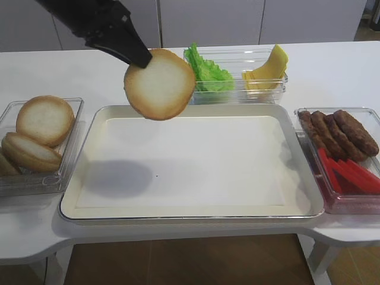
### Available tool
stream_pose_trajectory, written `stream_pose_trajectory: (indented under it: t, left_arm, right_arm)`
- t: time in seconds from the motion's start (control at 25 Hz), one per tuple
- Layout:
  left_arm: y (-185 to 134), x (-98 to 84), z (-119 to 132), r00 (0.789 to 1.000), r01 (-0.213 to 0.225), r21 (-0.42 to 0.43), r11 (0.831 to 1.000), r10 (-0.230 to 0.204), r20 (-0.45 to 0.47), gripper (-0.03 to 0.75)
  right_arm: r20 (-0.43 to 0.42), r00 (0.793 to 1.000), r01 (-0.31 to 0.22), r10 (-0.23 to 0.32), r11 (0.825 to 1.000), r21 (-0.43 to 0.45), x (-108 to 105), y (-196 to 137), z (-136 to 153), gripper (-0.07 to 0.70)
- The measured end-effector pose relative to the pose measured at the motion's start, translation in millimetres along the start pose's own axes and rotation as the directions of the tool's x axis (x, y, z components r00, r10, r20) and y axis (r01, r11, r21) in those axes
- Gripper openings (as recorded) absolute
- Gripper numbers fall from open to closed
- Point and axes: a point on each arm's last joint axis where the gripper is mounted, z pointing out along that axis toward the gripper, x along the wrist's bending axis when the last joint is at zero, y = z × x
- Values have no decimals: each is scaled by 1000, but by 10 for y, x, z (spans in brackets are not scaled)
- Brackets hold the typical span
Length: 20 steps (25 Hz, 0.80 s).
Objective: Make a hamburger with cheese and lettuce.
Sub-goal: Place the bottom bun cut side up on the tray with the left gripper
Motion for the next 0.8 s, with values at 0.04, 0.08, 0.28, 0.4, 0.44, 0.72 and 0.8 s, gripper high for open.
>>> stream_pose_trajectory:
  t: [0.04, 0.08, 0.28, 0.4, 0.44, 0.72, 0.8]
  left_arm:
    - [8, 14, 62, 1000, 12, 3, 1000, -12, 20, 120]
    - [13, 34, 117, 999, 30, 5, 1000, -31, 39, 120]
    - [13, 154, 377, 989, 114, 34, 993, -117, 92, 118]
    - [-6, 224, 499, 981, 160, 61, 985, -166, 100, 118]
    - [-13, 248, 537, 978, 176, 69, 982, -182, 100, 118]
    - [-46, 326, 728, 960, 250, 114, 962, -261, 103, 117]
    - [-57, 352, 774, 954, 269, 124, 955, -282, 102, 116]
  right_arm:
    - [0, 1000, 0, 0, 1000, 0, 0, 0, 0, 281]
    - [0, 1000, 0, 0, 1000, 0, 0, 0, 0, 281]
    - [0, 1000, 0, 0, 1000, 0, 0, 0, 0, 281]
    - [0, 1000, 0, 0, 1000, 0, 0, 0, 0, 281]
    - [0, 1000, 0, 0, 1000, 0, 0, 0, 0, 281]
    - [0, 1000, 0, 0, 1000, 0, 0, 0, 0, 281]
    - [0, 1000, 0, 0, 1000, 0, 0, 0, 0, 281]
